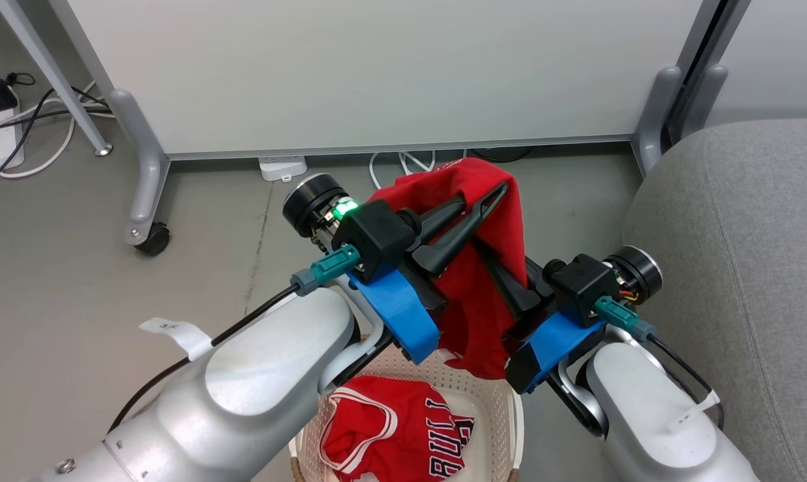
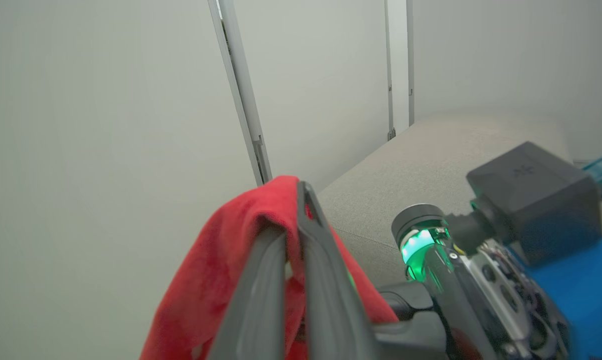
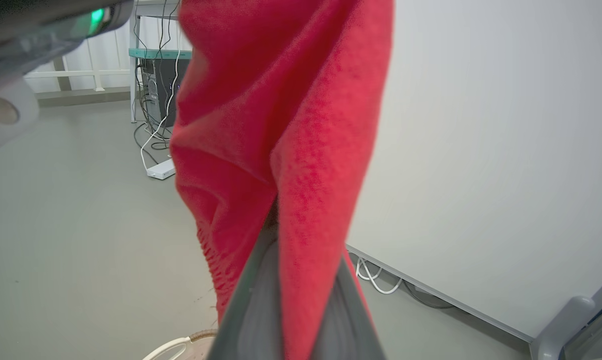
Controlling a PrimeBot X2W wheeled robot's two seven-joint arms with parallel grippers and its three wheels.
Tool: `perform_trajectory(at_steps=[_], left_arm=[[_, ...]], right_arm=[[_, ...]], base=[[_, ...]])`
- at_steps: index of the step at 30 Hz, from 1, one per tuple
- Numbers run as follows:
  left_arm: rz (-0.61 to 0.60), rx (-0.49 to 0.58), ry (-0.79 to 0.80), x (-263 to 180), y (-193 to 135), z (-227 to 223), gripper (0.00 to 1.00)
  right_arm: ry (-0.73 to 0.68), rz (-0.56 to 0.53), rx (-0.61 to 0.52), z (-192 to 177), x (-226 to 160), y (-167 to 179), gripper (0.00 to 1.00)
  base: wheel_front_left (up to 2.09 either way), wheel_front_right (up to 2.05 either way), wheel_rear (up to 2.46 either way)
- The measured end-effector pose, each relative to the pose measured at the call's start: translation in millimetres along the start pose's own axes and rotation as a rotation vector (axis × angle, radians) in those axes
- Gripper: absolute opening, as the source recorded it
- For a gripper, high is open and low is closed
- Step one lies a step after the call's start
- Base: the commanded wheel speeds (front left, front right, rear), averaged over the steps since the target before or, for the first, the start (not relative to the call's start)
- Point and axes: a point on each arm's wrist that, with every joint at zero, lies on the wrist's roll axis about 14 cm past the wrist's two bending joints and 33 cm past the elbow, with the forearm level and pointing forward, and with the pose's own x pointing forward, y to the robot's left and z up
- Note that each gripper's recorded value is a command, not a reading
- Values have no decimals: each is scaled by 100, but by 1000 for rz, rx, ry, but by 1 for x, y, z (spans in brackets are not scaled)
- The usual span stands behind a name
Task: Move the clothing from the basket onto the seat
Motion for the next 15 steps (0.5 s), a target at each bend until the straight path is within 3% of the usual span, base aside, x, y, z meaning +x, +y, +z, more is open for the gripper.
perform_trajectory(at_steps=[1, 2, 3, 15], left_arm=[[1, -2, 3, 0, 0, -1, 0], [11, -15, 4, -1, 2, -2, 43], [20, -29, 5, -2, 4, -4, 100], [36, -35, 68, -7, 8, -26, 100]], right_arm=[[-1, 0, 0, 0, 0, 0, 0], [-2, 0, -1, 1, 0, 0, 0], [-3, -1, -1, 1, 0, 0, 0], [-29, -60, 34, 6, -4, -15, 0]], base=[[0, 0, 0], [0, 0, 0], [0, 0, 0], [0, 0, 0]])
